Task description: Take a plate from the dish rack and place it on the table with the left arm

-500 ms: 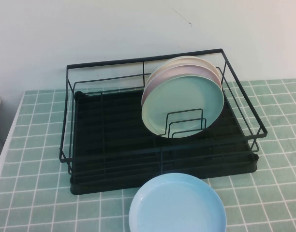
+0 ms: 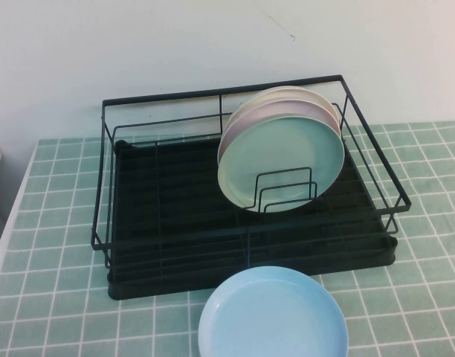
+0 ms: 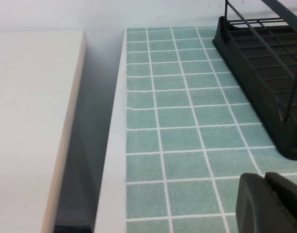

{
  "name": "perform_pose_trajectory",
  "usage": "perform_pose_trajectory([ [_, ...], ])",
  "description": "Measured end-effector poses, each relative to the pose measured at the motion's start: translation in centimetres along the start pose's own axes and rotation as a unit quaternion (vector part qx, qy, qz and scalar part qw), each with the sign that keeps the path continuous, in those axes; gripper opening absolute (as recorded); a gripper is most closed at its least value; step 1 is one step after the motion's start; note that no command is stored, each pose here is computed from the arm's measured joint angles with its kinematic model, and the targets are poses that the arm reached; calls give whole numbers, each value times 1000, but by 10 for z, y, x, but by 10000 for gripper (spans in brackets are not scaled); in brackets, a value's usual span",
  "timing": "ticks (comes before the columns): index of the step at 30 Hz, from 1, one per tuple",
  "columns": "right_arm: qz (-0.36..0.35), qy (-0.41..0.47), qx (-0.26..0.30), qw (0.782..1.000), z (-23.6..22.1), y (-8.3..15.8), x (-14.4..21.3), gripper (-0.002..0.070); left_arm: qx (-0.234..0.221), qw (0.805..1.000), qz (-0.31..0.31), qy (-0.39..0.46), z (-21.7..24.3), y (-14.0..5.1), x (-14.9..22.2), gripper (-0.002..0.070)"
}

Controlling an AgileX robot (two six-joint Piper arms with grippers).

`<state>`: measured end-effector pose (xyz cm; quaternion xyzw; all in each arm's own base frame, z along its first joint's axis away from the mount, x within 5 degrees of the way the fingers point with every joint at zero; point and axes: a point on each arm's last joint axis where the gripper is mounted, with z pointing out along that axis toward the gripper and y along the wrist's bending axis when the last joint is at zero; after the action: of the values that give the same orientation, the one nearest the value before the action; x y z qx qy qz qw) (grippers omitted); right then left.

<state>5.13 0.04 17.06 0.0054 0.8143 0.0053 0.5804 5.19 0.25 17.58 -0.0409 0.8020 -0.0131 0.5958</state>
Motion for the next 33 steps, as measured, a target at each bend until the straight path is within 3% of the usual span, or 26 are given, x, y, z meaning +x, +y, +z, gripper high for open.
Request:
perform_pose_trajectory([
  [27,0,0,0,1000,0,0,0,-4,-7,1000,20,-6,0,1,-1,-3],
  [33,0,0,0,1000,0,0,0,-4,12,994,10,-110,-1,-2,-17,-3],
])
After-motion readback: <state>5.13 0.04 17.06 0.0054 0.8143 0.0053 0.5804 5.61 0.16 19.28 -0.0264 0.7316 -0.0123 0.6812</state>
